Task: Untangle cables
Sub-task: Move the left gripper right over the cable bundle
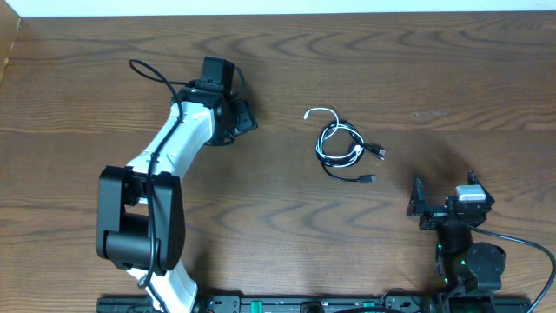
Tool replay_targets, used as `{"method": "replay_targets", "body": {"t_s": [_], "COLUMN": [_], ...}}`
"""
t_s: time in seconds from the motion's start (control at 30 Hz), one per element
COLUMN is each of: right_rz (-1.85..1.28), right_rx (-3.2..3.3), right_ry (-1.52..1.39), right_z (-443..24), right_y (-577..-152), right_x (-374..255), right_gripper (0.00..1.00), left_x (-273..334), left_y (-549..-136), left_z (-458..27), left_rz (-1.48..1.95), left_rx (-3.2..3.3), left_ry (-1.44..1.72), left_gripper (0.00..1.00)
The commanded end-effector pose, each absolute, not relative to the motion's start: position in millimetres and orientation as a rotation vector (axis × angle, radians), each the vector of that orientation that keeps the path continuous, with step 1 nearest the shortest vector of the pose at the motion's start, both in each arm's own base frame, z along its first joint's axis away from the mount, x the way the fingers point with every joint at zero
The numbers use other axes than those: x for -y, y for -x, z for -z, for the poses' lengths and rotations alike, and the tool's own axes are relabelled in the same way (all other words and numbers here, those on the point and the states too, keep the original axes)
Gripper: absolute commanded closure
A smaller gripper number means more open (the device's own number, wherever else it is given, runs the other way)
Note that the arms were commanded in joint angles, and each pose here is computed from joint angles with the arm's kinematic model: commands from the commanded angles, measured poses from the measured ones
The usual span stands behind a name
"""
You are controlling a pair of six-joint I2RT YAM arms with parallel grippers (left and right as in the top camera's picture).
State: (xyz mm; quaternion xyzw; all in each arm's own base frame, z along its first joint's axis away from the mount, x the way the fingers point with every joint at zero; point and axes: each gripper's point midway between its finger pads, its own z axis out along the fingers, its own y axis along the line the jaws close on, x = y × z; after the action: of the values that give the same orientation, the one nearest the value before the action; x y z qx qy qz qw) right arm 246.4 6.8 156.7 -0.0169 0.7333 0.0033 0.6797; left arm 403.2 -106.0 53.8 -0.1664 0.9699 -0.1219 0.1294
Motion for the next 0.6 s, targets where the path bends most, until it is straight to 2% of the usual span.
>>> {"method": "replay_targets", "body": {"t_s": [0.0, 0.2, 0.27, 0.33, 0.37, 0.57], "right_rz": [-0.015, -0.015, -0.015, -0.015, -0.015, -0.015], "right_rx": [-1.650, -1.650, -1.650, -1.650, -1.650, -1.650], "right_ry": [0.037, 0.037, 0.037, 0.037, 0.037, 0.037], "right_z": [-155.6, -155.6, -155.6, -155.6, -155.5, -155.6], "right_y": [-246.2, -246.2, -246.2, -246.2, -246.2, -246.2], "right_x": [-8.1, -8.1, -8.1, -8.1, -8.1, -8.1], "right_gripper": [0.01, 0.01, 0.01, 0.01, 0.01, 0.01], "left_x": [135.1, 180.3, 194.6, 208.6, 213.9, 229.4], "left_y": [-391.0, -376.5, -371.4, -365.5, -363.0, -354.0], "left_z": [-52.3, -49.7, -50.4, -50.9, -51.0, -48.7], "left_rz": [0.442, 0.474, 0.489, 0.502, 0.501, 0.392], "left_rx": [-2.855, -2.873, -2.875, -2.879, -2.879, -2.854], "left_ry": [0.465, 0.326, 0.304, 0.284, 0.270, 0.248], "left_gripper": [0.34, 0.34, 0.40, 0.54, 0.58, 0.58]}}
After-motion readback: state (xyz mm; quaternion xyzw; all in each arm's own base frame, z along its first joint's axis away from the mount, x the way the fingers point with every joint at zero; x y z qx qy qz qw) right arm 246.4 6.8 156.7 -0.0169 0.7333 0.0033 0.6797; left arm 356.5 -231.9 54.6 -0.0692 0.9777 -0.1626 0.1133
